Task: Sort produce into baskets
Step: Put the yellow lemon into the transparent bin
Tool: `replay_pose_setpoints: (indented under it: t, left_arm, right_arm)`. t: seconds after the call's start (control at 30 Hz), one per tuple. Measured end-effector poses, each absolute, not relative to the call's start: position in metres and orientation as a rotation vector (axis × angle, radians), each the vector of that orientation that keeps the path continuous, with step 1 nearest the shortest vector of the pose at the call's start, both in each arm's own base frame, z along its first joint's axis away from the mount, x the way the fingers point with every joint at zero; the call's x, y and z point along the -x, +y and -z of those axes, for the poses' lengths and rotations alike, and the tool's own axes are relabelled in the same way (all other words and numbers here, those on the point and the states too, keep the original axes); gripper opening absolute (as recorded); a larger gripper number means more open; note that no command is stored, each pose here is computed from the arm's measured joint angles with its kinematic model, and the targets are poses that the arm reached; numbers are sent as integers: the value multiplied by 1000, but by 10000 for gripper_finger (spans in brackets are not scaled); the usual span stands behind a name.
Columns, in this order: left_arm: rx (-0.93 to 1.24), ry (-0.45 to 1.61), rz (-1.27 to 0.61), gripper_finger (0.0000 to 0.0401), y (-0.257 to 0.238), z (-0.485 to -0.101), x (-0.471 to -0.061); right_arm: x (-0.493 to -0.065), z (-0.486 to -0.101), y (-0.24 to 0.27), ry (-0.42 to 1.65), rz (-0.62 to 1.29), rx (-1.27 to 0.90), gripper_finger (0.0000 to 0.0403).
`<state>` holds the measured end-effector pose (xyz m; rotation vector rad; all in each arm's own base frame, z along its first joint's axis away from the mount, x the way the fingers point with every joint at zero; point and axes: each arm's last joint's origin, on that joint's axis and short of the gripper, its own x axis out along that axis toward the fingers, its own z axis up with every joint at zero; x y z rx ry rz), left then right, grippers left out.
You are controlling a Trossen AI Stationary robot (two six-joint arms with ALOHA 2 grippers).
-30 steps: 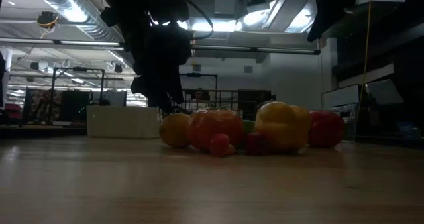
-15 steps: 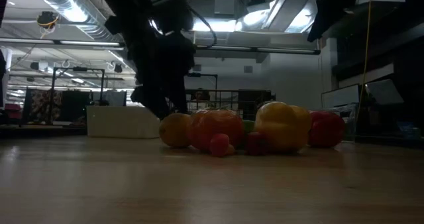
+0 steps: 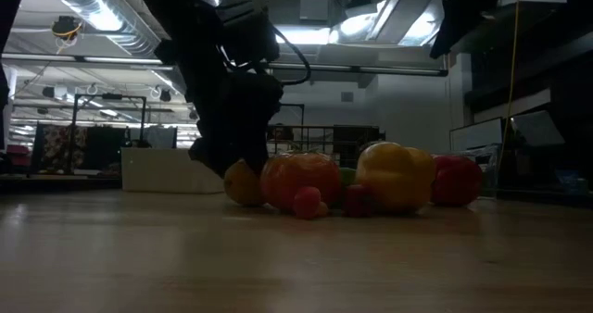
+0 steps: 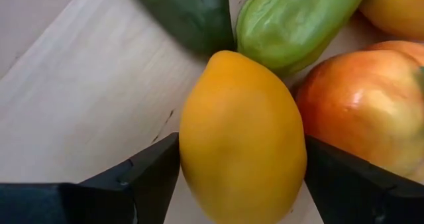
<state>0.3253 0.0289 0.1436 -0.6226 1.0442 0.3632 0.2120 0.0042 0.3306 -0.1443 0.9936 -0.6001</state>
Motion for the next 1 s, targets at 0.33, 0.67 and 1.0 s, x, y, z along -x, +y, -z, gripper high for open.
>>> replay_pose_setpoints:
  t: [0.33, 0.67, 1.0]
  left_arm:
    - [618, 1045, -367, 241, 33, -151, -320]
    - [638, 839, -362, 252, 54, -204, -325]
    - [545, 387, -273, 252, 80, -264, -355]
  right_arm:
    - [-191, -310, 2, 932, 619, 105, 308]
    - [-166, -262, -1, 781, 653, -41, 308]
    - [-168, -260, -2, 679, 720, -29, 308]
